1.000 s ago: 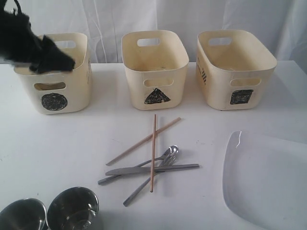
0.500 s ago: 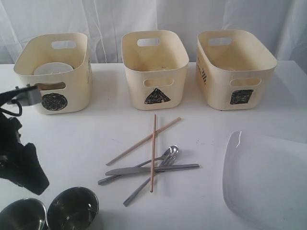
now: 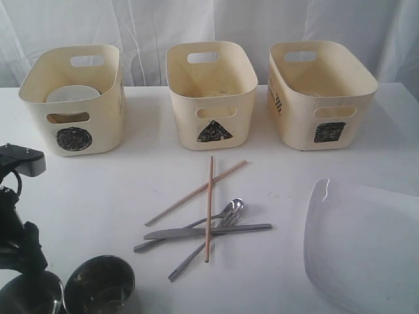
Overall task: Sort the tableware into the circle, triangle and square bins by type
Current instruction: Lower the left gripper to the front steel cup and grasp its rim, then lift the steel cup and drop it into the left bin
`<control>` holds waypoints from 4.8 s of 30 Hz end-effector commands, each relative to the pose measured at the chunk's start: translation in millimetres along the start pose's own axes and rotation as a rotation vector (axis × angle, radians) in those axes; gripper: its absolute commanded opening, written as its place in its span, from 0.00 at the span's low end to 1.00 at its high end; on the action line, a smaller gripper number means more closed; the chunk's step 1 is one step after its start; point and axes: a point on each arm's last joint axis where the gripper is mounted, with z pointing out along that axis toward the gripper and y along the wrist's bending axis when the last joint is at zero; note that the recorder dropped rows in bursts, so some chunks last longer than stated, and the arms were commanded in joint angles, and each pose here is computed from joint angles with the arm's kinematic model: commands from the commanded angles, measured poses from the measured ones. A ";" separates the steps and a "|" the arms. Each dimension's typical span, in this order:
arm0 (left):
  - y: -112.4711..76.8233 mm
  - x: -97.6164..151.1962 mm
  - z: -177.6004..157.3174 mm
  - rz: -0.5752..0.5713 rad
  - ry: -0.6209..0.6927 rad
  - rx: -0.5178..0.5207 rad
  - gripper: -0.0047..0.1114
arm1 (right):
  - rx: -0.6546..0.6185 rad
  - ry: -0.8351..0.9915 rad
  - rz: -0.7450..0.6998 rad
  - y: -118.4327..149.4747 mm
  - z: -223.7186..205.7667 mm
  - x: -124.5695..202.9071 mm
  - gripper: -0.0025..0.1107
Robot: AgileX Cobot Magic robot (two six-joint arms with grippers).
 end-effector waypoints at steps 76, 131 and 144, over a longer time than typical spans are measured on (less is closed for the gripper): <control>12.1 17.1 7.0 0.419 0.043 -0.173 0.04 | 0.002 -0.007 -0.002 -0.1 -0.3 0.1 0.02; 128.8 -229.0 -78.5 -0.056 -0.648 -0.322 0.60 | 0.002 -0.007 -0.002 -0.1 -0.3 0.1 0.02; 39.8 -156.4 -147.1 0.030 -0.313 0.129 0.59 | 0.002 -0.007 -0.002 -0.1 -0.3 0.1 0.02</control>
